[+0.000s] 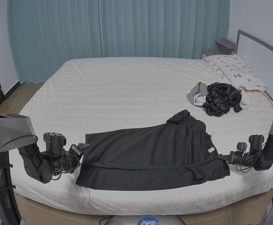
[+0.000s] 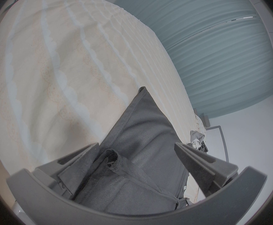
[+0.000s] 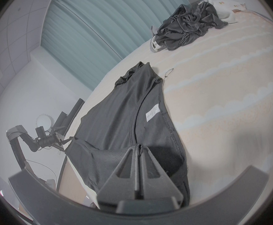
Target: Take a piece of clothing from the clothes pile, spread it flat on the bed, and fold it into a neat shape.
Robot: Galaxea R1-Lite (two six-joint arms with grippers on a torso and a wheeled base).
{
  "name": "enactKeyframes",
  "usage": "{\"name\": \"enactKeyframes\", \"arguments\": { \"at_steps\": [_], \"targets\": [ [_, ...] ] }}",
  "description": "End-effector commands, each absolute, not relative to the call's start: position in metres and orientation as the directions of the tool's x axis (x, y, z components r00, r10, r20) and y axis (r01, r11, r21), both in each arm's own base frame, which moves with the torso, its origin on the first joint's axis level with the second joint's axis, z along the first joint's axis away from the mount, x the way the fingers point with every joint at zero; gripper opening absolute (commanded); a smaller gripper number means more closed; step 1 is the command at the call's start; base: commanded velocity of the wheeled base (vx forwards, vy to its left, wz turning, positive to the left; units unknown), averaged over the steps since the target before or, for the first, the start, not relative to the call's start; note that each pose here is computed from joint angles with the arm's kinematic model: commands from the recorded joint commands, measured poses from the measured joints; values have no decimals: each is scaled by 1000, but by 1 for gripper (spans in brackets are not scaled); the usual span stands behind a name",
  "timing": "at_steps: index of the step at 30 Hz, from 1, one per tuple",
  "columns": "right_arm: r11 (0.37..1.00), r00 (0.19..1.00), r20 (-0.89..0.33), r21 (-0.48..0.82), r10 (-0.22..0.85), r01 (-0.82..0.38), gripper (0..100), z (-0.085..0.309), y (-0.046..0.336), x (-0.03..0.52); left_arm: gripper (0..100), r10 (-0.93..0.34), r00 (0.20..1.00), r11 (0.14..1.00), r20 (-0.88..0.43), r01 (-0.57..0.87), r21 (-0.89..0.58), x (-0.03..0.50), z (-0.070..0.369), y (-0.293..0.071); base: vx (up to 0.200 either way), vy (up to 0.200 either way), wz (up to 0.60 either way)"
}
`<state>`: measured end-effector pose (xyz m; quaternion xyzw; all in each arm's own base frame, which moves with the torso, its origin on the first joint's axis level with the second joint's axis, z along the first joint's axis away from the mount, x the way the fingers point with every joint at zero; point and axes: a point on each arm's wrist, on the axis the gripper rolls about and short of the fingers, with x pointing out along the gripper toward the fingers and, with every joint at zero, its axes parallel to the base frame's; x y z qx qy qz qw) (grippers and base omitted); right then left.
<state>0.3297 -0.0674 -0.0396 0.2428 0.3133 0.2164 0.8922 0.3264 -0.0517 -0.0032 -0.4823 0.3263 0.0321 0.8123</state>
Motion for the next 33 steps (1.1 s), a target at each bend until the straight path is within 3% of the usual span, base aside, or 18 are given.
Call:
{"name": "enactKeyframes", "arguments": {
  "at_steps": [1, 11, 18, 33],
  "targets": [
    [785, 730, -423, 568, 537, -248, 0, -38, -66, 333, 100, -261, 784, 534, -564, -369, -761, 327, -5, -52, 0, 0, 0],
    [786, 740, -408, 561, 534, -259, 0, -40, -66, 339, 100, -267, 789, 547, -553, -349, -761, 328, -1, -52, 0, 0, 0],
    [792, 753, -392, 546, 529, -272, 0, -40, -66, 344, 100, -282, 764, 638, -580, -302, -708, 327, -13, -64, 0, 0, 0],
    [793, 759, -375, 533, 533, -294, 0, -44, -62, 345, 100, -275, 754, 668, -596, -296, -683, 327, -19, -67, 0, 0, 0]
  ]
}}
